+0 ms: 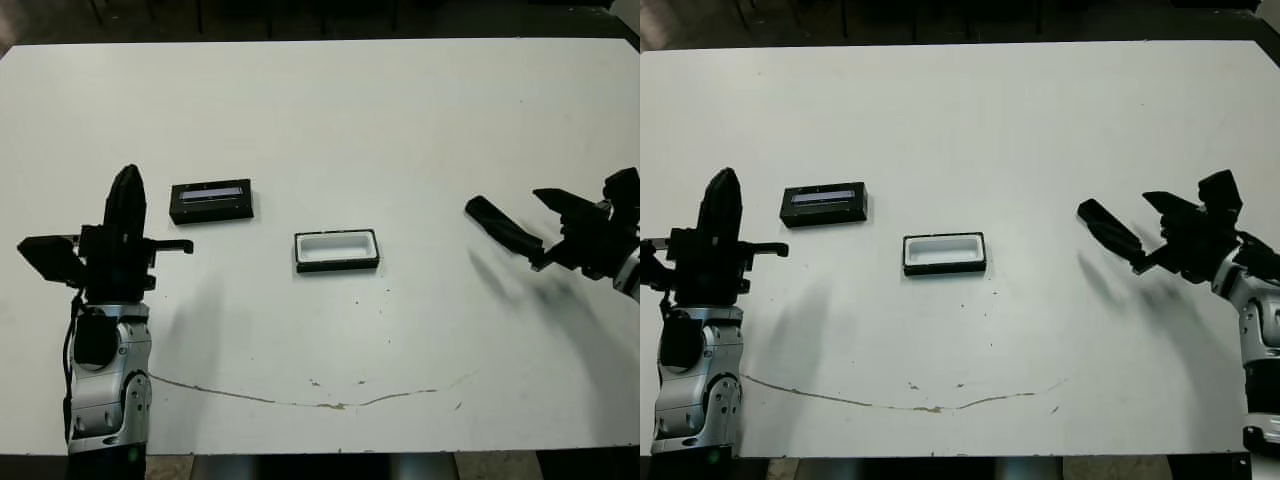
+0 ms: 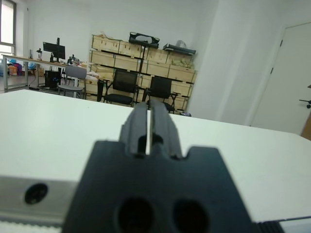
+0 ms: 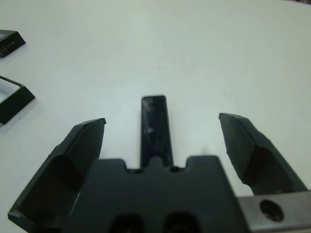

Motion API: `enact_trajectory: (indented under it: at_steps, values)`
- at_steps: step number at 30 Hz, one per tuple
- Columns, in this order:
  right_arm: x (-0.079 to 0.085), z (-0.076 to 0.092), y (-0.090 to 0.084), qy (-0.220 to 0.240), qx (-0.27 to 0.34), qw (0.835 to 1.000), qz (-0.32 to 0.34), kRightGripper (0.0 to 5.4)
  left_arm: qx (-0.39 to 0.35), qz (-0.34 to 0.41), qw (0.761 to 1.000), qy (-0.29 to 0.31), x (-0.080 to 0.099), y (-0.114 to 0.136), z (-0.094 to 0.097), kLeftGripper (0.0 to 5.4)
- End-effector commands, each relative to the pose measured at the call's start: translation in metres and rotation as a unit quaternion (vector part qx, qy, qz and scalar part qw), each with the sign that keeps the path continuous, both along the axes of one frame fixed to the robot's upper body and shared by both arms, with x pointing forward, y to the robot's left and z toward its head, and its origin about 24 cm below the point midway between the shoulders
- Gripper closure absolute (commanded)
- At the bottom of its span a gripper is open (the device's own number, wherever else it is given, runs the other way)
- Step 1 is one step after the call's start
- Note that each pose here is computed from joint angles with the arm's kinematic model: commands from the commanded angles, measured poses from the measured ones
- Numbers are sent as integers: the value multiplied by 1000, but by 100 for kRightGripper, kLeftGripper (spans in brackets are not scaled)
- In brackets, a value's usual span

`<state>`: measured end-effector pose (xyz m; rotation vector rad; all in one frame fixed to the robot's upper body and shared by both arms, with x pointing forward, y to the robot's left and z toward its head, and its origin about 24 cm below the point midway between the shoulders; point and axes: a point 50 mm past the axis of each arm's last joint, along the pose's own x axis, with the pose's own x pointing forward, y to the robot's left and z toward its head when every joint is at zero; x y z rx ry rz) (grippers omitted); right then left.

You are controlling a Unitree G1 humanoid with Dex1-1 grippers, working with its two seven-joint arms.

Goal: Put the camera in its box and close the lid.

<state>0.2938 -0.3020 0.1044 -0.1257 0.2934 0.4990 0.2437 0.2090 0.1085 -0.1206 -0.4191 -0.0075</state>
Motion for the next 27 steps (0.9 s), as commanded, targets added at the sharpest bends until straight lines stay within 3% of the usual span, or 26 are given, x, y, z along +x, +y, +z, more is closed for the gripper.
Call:
enact_trajectory:
  at_steps: [1,16,21,24,27]
  values:
    - [-6,-13,-3,20,-6,1000,-9,0,3,2,1000,17,-3,3,-5,540]
    - [-11,-26,11,37,-16,999,18,0,2,8,1000,21,-4,1,-7,540]
    - [-13,-30,13,53,6,998,-19,0,2,8,1000,21,-4,2,-8,540]
    - [-14,-32,13,45,-16,998,-46,0,8,12,1000,19,-5,3,-9,540]
    - [-15,-34,13,43,-14,997,-64,29,5,9,1000,19,-5,3,-10,540]
